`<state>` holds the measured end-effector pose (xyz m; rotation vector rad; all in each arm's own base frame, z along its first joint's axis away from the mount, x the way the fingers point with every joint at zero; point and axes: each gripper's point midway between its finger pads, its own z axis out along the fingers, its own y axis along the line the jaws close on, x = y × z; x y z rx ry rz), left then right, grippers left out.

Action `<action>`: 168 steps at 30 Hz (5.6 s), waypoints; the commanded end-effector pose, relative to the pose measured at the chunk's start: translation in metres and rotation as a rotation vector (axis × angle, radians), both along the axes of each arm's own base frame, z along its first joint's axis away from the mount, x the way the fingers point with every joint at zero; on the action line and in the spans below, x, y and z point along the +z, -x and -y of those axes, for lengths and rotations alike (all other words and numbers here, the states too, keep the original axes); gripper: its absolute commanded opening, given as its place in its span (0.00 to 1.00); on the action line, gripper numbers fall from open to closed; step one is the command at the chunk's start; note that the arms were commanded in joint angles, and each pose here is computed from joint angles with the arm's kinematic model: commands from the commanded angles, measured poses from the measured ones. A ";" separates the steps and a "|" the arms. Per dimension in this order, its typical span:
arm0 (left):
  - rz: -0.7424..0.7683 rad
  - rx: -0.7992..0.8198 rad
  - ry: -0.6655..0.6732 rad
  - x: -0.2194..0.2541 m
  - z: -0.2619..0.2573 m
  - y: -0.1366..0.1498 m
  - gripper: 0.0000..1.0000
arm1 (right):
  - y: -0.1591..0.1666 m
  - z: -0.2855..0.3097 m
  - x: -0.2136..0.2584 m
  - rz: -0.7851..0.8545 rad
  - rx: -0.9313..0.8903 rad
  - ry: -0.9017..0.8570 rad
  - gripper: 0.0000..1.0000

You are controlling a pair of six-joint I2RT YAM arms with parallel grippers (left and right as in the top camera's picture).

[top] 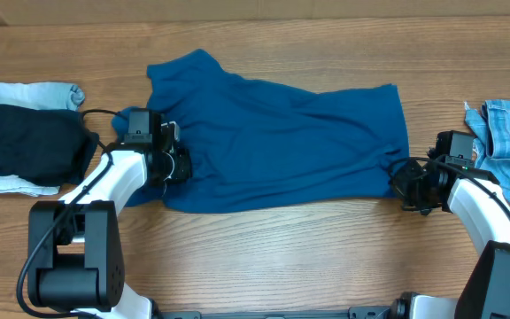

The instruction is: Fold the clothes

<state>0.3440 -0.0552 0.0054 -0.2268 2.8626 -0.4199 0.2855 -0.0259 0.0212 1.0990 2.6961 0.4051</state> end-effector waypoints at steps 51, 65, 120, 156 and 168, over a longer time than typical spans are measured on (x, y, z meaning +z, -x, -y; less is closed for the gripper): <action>-0.069 -0.182 -0.074 0.049 0.005 -0.002 0.04 | 0.019 0.038 0.073 0.232 -0.115 0.027 0.47; 0.052 -0.179 -0.099 0.020 0.003 -0.016 0.04 | 0.007 -0.020 0.097 0.386 0.192 -0.152 0.13; 0.167 -0.304 -0.151 0.107 0.010 -0.073 0.12 | 0.025 -0.019 0.084 0.296 0.213 -0.128 0.13; 0.036 -0.211 -0.088 0.062 0.022 -0.018 0.16 | 0.000 -0.354 0.040 0.208 1.142 -0.187 0.14; 0.243 -0.218 -0.068 0.029 0.030 -0.047 0.20 | -0.003 -0.355 -0.015 0.086 1.044 -0.183 0.04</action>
